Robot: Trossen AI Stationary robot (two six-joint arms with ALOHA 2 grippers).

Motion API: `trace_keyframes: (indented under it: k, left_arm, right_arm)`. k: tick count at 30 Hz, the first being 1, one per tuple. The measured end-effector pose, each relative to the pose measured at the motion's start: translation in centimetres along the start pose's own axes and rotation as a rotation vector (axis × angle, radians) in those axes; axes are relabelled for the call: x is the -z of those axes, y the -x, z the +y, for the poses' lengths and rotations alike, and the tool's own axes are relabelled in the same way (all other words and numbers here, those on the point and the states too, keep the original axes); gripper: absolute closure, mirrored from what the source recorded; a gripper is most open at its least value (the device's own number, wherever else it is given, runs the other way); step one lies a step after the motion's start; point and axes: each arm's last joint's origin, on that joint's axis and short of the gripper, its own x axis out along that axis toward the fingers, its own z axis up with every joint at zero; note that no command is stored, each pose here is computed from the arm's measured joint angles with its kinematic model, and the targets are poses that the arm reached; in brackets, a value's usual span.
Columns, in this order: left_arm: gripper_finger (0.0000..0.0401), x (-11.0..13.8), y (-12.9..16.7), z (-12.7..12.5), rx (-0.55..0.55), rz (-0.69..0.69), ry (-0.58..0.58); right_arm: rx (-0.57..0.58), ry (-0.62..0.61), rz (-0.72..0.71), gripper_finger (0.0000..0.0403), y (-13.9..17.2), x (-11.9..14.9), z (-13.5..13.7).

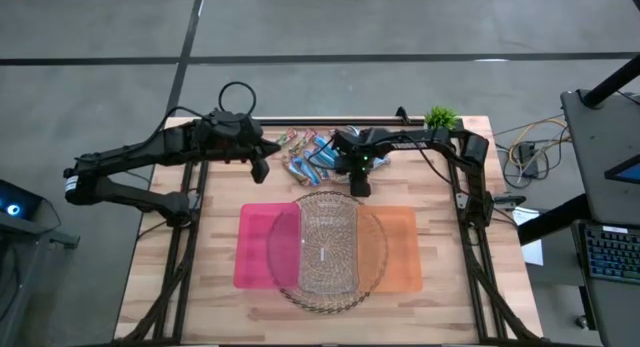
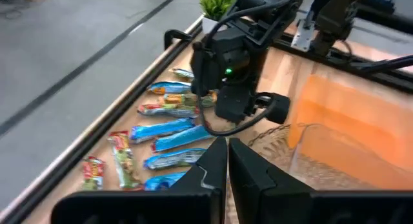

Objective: Pick and place Granola Bars by type
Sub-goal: Put the red granola bar into the pink bin

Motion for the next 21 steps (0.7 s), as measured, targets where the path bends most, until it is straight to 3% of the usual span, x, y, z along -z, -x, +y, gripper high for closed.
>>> trace_keyframes:
  k: [11, 21]
  left_arm:
    - [0.0401, 0.0, 2.0, 0.2, 0.012, -0.037, -0.001]
    - [0.0401, 0.2, 4.7, 0.6, 0.018, -0.086, -0.022]
  right_arm:
    - [0.010, 0.014, -0.047, 0.0360, 2.5, -0.7, 0.4]
    - [0.051, 0.021, -0.232, 0.0360, 8.8, -3.0, 1.5]
